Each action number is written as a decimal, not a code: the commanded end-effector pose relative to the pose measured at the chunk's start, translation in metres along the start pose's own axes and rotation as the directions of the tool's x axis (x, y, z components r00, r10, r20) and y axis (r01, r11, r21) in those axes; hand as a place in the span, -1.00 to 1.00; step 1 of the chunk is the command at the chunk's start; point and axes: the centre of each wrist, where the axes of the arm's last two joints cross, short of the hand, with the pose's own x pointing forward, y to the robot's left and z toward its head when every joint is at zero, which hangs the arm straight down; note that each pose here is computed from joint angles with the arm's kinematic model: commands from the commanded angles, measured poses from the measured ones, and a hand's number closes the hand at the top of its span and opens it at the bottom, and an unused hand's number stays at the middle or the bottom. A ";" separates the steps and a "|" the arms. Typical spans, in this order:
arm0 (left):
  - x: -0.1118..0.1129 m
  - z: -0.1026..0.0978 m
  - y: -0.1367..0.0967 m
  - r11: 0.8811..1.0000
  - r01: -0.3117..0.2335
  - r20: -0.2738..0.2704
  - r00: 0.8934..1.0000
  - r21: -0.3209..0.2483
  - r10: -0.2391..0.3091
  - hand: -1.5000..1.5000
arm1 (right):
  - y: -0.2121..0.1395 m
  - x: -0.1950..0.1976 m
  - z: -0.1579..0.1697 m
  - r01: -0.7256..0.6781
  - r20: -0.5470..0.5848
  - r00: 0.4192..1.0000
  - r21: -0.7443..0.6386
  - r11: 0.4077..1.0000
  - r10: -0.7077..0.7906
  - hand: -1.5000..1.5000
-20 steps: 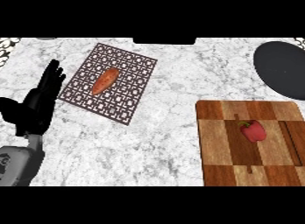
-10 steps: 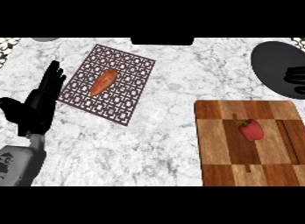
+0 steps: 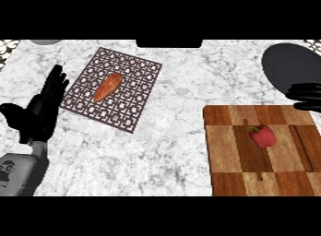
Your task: Pick the bell pepper from the cutting board and place it in the pan
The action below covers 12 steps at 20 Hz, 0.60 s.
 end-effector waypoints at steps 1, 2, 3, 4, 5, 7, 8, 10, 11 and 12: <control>0.001 0.000 0.015 1.000 0.011 0.000 1.000 0.005 -0.011 0.00 | 0.010 -0.014 -0.010 0.051 0.070 0.996 0.036 0.998 -0.054 -1.00; 0.010 0.010 -0.007 1.000 -0.005 0.013 1.000 -0.004 0.005 0.00 | 0.003 -0.020 0.002 0.062 0.040 0.997 0.036 0.997 -0.063 -1.00; 0.013 0.001 -0.003 1.000 -0.005 0.007 1.000 -0.019 0.005 0.00 | 0.001 -0.022 -0.014 0.055 0.028 0.998 0.057 0.997 -0.056 -1.00; 0.000 0.015 -0.014 1.000 0.001 0.002 1.000 -0.004 -0.001 0.00 | 0.013 -0.020 -0.022 0.032 0.023 0.999 0.075 0.997 -0.034 -1.00; -0.001 -0.009 -0.011 1.000 -0.002 -0.021 1.000 -0.007 0.002 0.00 | 0.001 -0.030 -0.007 0.046 0.019 0.999 0.058 0.997 -0.047 -1.00; 0.017 -0.004 0.003 1.000 -0.006 0.007 1.000 0.000 0.006 0.00 | 0.025 -0.027 -0.019 0.040 0.038 0.998 0.115 0.993 -0.045 -1.00; 0.020 -0.011 -0.024 1.000 0.001 -0.002 1.000 -0.004 -0.001 0.00 | 0.010 -0.032 -0.021 0.035 0.046 0.998 0.114 0.993 -0.040 -1.00; 0.001 -0.007 -0.002 1.000 0.015 -0.002 1.000 0.019 -0.015 0.00 | 0.021 -0.029 -0.022 0.042 0.054 0.997 0.132 0.990 -0.049 -1.00; 0.021 0.002 -0.006 1.000 -0.010 -0.003 1.000 -0.001 0.010 0.00 | 0.025 -0.033 -0.021 0.046 0.042 0.998 0.160 0.986 -0.053 -1.00; -0.002 0.001 0.012 1.000 0.001 0.016 1.000 -0.005 -0.001 0.00 | 0.029 -0.033 -0.037 0.033 0.044 0.998 0.174 0.984 -0.041 -1.00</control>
